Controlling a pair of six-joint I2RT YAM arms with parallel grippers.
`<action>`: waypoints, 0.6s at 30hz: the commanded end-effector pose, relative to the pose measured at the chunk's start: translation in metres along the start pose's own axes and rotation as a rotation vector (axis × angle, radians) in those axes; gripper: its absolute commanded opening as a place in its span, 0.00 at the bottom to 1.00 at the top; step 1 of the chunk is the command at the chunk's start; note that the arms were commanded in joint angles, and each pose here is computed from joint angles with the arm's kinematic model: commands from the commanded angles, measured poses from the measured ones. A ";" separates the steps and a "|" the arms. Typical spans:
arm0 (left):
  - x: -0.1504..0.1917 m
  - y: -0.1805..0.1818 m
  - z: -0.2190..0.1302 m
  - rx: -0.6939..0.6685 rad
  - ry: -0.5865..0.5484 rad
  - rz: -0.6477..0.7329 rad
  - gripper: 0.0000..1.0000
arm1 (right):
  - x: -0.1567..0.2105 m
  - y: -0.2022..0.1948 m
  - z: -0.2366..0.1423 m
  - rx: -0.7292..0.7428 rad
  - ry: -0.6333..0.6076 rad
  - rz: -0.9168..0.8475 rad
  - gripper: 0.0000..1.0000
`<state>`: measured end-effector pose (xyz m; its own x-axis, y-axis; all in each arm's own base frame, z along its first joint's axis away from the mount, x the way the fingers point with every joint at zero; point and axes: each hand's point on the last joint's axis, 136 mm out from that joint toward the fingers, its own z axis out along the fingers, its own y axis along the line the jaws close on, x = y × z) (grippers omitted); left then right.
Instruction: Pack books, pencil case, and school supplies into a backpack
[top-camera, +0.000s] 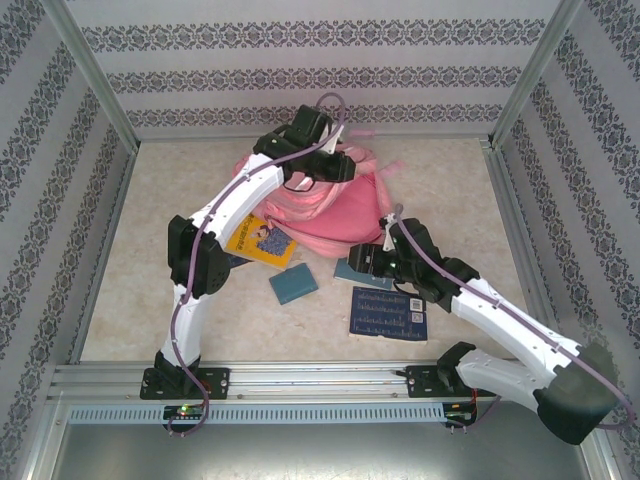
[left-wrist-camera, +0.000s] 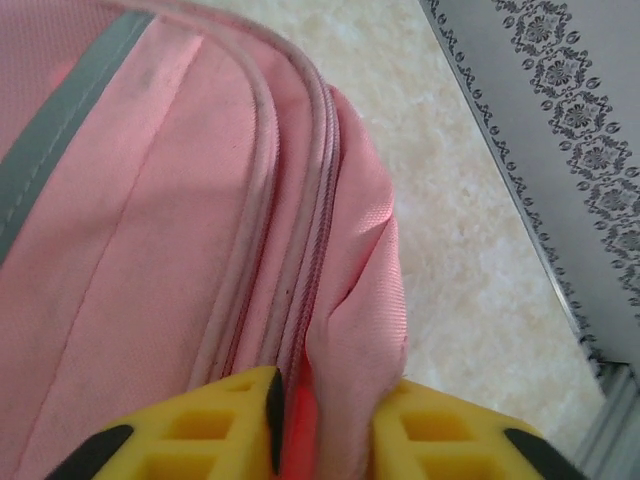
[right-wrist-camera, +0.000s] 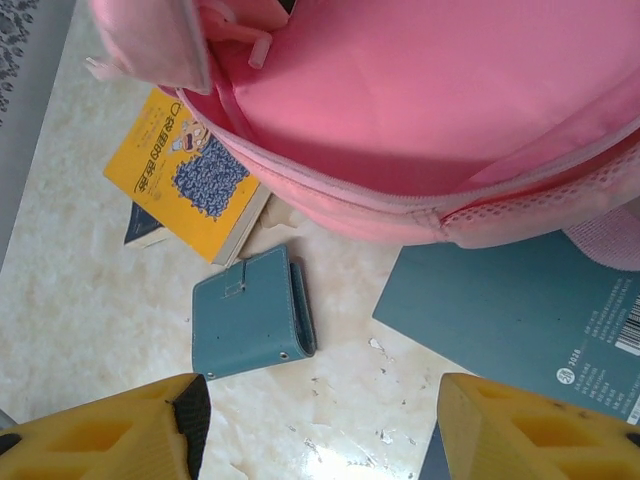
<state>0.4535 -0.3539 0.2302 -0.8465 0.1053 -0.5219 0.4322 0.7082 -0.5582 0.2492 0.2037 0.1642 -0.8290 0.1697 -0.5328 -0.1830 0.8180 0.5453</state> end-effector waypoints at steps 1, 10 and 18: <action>0.013 0.024 0.010 -0.013 0.002 -0.080 0.42 | 0.003 0.011 -0.001 -0.014 0.057 -0.060 0.64; 0.061 0.029 -0.075 -0.096 -0.184 -0.147 0.62 | 0.021 0.026 0.015 -0.055 0.122 -0.030 0.66; 0.154 0.105 -0.088 -0.234 -0.282 -0.382 0.61 | 0.055 0.036 0.066 -0.093 0.174 0.142 0.52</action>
<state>0.3347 -0.2213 0.1825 -0.8276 -0.2356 -0.5094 0.1364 0.7960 -0.5898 0.2305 0.2651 0.1216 -0.9212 0.1048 -0.3747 -0.1589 0.7778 0.6081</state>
